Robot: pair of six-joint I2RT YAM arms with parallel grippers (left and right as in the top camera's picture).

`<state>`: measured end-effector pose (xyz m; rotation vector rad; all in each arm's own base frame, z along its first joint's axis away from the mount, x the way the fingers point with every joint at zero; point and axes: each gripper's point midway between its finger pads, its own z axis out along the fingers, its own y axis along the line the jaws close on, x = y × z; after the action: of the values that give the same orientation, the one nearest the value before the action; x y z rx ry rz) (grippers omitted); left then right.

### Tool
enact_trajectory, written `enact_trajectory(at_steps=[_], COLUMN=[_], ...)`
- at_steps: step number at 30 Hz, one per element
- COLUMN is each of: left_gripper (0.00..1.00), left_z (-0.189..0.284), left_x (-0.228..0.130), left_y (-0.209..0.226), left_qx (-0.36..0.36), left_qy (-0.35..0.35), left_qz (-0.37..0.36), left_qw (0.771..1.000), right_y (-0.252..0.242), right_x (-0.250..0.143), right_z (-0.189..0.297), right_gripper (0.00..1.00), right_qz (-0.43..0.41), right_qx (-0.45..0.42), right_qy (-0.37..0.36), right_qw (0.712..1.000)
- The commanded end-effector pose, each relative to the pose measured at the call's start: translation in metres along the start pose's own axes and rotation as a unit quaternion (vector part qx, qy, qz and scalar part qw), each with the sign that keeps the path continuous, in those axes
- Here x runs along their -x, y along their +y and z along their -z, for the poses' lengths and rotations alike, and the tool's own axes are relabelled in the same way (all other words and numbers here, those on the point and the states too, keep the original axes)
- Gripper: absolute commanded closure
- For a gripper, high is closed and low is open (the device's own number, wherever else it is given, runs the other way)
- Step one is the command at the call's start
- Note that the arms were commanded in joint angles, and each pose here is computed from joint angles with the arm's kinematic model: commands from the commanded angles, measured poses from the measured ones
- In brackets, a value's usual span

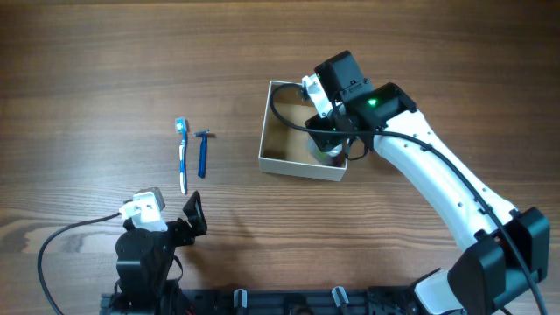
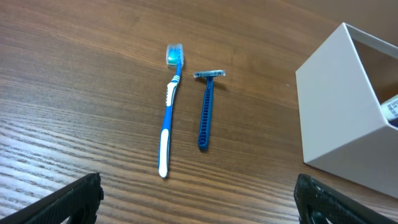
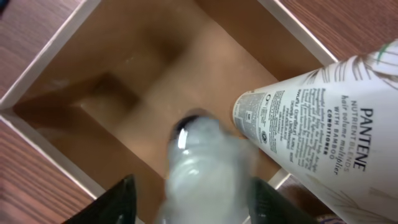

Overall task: Pack container
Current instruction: 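Place the soap bottle in the box beside the tube, release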

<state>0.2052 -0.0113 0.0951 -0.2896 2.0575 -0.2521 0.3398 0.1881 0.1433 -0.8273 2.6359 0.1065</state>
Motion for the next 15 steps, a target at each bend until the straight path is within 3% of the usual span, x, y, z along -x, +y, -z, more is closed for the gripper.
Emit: enact_trajectory(at_steps=[1, 7, 12, 15], left_gripper=[0.00, 0.00, 0.00, 0.00], left_z=[0.000, 0.000, 0.000, 0.000], left_x=[0.000, 0.000, 0.000, 0.000], left_y=[-0.001, -0.001, -0.001, -0.001], left_qx=[-0.003, -0.003, -0.003, -0.003], left_qy=[-0.003, -0.003, -0.003, -0.003], left_qz=[0.005, 0.005, 0.005, 0.005], left_qw=[1.000, 1.000, 1.000, 1.000], right_y=[0.005, 0.000, -0.034, -0.067], right_x=[0.009, 0.017, 0.006, -0.018], right_z=[0.025, 0.071, 0.114, 0.122], right_gripper=[0.40, 0.34, 0.22, 0.14], right_qz=[-0.005, -0.042, -0.170, -0.256], right_qx=[0.009, -0.001, -0.038, -0.064], right_qy=[-0.039, -0.101, -0.146, -0.130], right_qw=[0.999, 0.994, 0.974, 0.956])
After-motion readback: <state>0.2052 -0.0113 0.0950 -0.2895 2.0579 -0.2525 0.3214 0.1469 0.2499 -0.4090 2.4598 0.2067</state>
